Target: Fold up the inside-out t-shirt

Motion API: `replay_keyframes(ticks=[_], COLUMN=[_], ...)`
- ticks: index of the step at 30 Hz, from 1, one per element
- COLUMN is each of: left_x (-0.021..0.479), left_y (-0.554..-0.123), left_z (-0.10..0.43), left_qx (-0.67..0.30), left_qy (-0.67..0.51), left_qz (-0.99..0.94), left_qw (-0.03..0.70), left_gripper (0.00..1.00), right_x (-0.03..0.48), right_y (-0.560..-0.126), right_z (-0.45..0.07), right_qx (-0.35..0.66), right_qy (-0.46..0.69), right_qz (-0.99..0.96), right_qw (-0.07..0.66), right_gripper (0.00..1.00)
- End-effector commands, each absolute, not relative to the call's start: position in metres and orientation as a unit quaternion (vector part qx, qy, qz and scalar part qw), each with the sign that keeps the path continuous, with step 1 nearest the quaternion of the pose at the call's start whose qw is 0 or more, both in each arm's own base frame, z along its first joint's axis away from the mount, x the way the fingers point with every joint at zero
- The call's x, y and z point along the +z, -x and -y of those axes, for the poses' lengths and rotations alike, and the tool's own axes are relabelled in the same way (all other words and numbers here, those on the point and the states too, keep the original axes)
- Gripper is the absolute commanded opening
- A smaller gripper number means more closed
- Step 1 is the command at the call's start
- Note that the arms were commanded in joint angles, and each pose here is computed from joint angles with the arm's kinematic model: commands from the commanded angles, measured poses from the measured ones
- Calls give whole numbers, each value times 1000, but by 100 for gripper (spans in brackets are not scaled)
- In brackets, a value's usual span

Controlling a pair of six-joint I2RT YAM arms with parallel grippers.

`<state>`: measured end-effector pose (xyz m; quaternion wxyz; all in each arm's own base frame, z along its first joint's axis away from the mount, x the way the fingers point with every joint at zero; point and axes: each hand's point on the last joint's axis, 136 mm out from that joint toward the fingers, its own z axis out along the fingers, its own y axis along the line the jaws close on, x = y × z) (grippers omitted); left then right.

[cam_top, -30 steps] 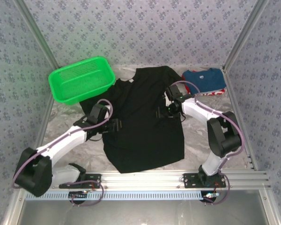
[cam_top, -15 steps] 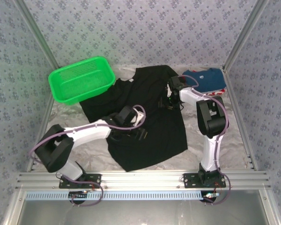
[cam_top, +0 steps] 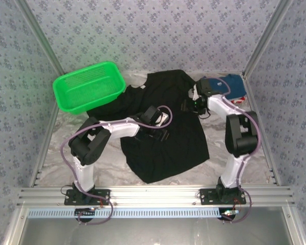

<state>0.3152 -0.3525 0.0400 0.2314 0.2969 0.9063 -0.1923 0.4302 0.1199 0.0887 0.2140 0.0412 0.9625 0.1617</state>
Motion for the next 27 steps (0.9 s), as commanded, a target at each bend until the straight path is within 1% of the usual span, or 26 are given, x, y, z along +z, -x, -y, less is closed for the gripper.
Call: replay_keyframes(ticks=[1,2,4,6,8,12,15,18,20,27], left_x=[71,78,92,106,110,95,76,55,44,26], left_y=[-331,-326,-302,-264,-225,-155,-120,-98,-91,-93], left_z=[362,363,368,375,379,382,385,388,390,394], left_qx=[-205,-213,-238,-256,-260,-237,-205,-166,-148,-129], left_qy=[-297,-300,-327,-377,-429,-531,-591,-637,-650,-658], left_qz=[-890,-887,-871,-844,-820,-771,-744,-725,-720,-722], left_qw=[280,280,280,282,276,260,233,204,192,171], left_gripper=[59,60,60,61,61,61,59,56,55,55], right_x=[103,104,102,101,102,102,104,108,111,112], right_y=[-398,-385,-361,-338,-326,-319,-320,-320,-319,-309], right_z=[-110,-107,-101,-98,-93,-90,-92,-92,-89,-84], right_qx=[162,161,157,157,154,153,160,161,160,164], right_qy=[-41,-41,-42,-43,-47,-48,-45,-44,-45,-52], right_qz=[-959,-959,-961,-963,-964,-963,-962,-960,-959,-956], right_qw=[228,228,224,214,214,214,216,223,229,238], right_gripper=[54,54,55,56,57,57,57,57,57,58])
